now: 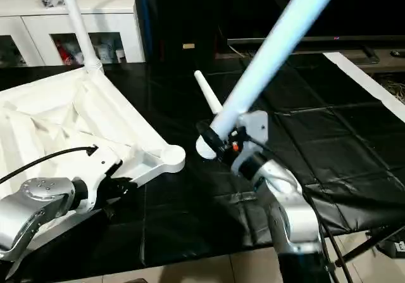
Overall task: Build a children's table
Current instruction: Insert table leg to table base
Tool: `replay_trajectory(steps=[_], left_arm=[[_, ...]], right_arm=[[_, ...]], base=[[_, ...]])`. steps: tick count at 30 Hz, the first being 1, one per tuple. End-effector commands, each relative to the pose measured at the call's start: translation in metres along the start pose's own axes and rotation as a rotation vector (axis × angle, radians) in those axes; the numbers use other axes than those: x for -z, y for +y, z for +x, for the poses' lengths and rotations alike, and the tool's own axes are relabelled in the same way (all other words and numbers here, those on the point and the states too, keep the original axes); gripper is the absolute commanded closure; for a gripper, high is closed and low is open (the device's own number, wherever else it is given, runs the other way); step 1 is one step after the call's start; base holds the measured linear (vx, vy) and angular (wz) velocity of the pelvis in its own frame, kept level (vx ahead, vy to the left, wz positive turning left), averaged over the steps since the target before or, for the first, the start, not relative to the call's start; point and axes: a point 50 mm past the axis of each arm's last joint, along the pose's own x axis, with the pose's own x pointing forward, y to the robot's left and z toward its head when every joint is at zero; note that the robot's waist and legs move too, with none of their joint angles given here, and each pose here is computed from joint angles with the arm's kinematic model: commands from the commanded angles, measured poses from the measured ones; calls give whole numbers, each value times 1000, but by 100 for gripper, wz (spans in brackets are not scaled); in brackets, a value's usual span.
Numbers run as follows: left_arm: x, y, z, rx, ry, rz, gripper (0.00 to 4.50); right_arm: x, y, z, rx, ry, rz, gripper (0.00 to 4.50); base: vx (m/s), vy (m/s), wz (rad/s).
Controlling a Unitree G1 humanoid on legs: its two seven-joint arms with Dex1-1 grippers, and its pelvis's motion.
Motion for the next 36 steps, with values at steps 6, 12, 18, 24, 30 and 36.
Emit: replay_trajectory(steps=[6, 12, 18, 24, 30, 36], left_arm=[[-1, 7, 3, 113, -47, 133, 450], [3, 17, 3, 200, -20, 249, 450], [1, 29, 1, 193, -39, 312, 450], [-5, 30, 1, 201, -116, 355, 450], [1, 34, 3, 172, -84, 356, 450], [-1, 32, 6, 198, -105, 259, 379]], right_arm=[[-8, 7, 25, -186, -9, 34, 259], [-3, 15, 44, -330, 48, 26, 259], [-2, 20, 52, -387, 65, 23, 259], [4, 22, 54, -376, 77, 10, 259], [8, 20, 54, -378, 86, -9, 259], [10, 18, 55, -355, 96, -11, 259]], base=[[0, 0, 0], [0, 0, 0], [0, 0, 0], [0, 0, 0], [0, 0, 0], [0, 0, 0]])
